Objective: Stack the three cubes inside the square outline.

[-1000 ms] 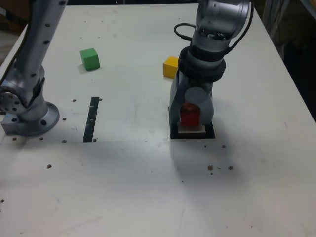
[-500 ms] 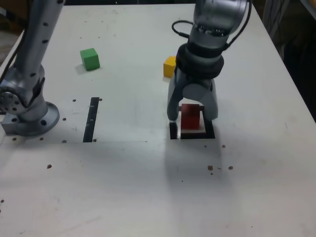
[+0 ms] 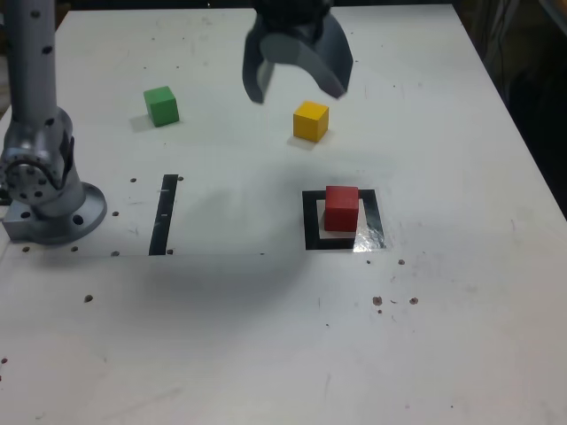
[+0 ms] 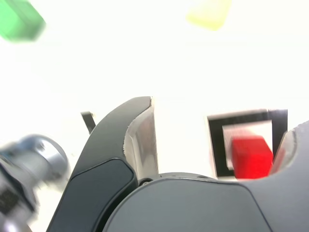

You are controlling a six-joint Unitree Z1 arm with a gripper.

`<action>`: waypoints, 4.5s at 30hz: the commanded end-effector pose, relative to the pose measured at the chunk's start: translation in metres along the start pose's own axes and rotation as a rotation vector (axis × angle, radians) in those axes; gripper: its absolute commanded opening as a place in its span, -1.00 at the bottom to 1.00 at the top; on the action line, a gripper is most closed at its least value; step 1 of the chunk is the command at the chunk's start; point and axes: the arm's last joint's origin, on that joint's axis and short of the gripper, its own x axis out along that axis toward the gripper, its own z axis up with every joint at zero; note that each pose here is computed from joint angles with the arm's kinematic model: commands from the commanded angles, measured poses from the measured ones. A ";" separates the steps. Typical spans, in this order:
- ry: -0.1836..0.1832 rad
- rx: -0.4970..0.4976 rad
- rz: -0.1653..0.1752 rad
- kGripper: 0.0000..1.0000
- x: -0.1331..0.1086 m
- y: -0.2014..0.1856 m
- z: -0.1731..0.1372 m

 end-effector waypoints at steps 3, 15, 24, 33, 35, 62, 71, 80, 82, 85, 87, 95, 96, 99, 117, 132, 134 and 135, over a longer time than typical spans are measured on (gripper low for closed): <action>0.013 0.103 0.031 0.99 0.007 0.025 -0.007; 0.053 0.177 -0.011 0.98 0.056 0.058 0.012; 0.092 0.178 -0.061 0.93 0.088 0.065 0.030; 0.103 0.190 -0.072 0.83 0.104 0.066 0.039; 0.110 0.195 -0.077 0.79 0.108 0.066 0.041; 0.072 0.218 -0.087 -0.18 0.115 0.067 0.056; 0.055 0.229 -0.096 -0.45 0.110 0.067 0.056; 0.008 0.196 -0.067 -0.66 0.084 0.067 0.044; -0.003 0.185 -0.055 -0.66 0.072 0.066 0.036; -0.013 0.174 -0.045 -0.66 0.060 0.064 0.027; -0.015 0.173 -0.046 -0.66 0.057 0.063 0.025; -0.008 0.172 -0.064 -0.66 0.050 0.057 0.022; -0.012 0.165 -0.068 -0.66 0.046 0.055 0.020; -0.039 0.120 -0.083 -0.66 0.025 0.042 0.012; 0.001 -0.070 -0.151 -0.66 -0.019 -0.088 0.045; 0.018 -0.106 -0.174 -0.66 -0.001 -0.101 0.091; 0.027 -0.102 -0.174 -0.66 0.005 -0.100 0.095; 0.031 -0.100 -0.175 -0.66 0.008 -0.099 0.097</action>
